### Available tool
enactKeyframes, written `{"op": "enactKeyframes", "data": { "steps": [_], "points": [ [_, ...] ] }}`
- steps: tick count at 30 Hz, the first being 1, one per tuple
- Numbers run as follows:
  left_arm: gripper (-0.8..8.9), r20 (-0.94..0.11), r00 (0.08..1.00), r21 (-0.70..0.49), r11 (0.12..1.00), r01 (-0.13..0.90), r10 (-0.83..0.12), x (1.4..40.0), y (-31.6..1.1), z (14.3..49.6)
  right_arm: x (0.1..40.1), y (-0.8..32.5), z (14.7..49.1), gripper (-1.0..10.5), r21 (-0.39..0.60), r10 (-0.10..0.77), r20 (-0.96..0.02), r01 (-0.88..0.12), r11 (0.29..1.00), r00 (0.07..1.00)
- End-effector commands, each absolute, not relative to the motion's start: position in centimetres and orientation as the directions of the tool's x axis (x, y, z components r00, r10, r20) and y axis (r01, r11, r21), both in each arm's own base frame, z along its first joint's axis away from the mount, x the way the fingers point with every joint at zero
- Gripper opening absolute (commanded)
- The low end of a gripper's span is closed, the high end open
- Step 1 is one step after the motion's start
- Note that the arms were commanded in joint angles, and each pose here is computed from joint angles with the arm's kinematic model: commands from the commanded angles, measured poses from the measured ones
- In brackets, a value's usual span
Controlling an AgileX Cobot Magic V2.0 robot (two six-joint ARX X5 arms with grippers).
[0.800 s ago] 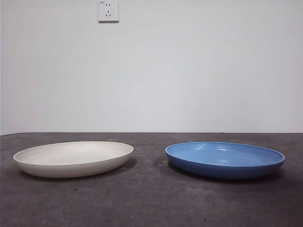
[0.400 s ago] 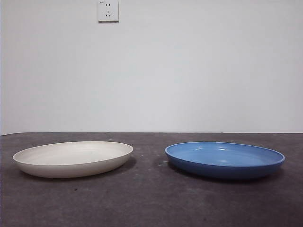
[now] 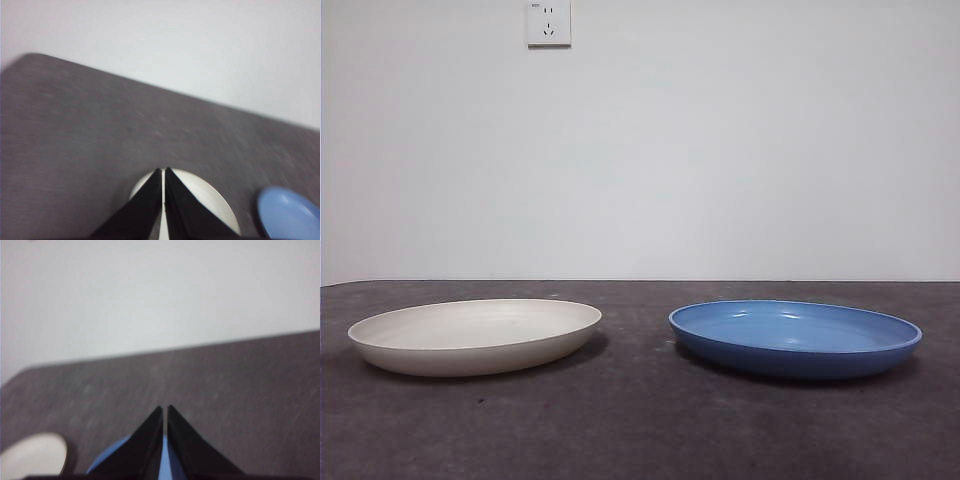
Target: Pick up the white plate, put it on the blue plate, put it on desk
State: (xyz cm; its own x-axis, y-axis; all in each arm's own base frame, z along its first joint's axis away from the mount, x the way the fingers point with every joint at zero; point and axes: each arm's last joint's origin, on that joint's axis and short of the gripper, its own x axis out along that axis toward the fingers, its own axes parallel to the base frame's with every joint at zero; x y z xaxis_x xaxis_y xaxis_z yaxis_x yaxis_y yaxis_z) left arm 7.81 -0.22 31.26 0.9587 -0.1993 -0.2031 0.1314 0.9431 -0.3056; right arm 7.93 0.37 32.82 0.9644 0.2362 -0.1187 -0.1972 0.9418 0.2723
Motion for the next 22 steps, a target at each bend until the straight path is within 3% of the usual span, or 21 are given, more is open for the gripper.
{"op": "enactKeyframes", "data": {
  "steps": [1,13,22],
  "points": [
    [0.10,-0.248,0.926,-0.253,0.942,0.222,-0.285,8.3,-0.4,32.5,8.5,0.5,34.1,0.1,0.214,0.301,-0.186,-0.260,0.942,0.935],
    [0.10,-0.432,0.711,-0.334,0.831,0.446,-0.555,10.7,-1.8,34.2,11.4,1.9,34.9,0.1,0.267,0.525,-0.434,-0.452,0.851,0.732],
    [0.10,-0.532,0.587,-0.352,0.789,0.503,-0.611,10.8,-2.7,33.4,11.6,3.5,33.2,0.1,0.324,0.605,-0.581,-0.527,0.786,0.544]
  ]
}}
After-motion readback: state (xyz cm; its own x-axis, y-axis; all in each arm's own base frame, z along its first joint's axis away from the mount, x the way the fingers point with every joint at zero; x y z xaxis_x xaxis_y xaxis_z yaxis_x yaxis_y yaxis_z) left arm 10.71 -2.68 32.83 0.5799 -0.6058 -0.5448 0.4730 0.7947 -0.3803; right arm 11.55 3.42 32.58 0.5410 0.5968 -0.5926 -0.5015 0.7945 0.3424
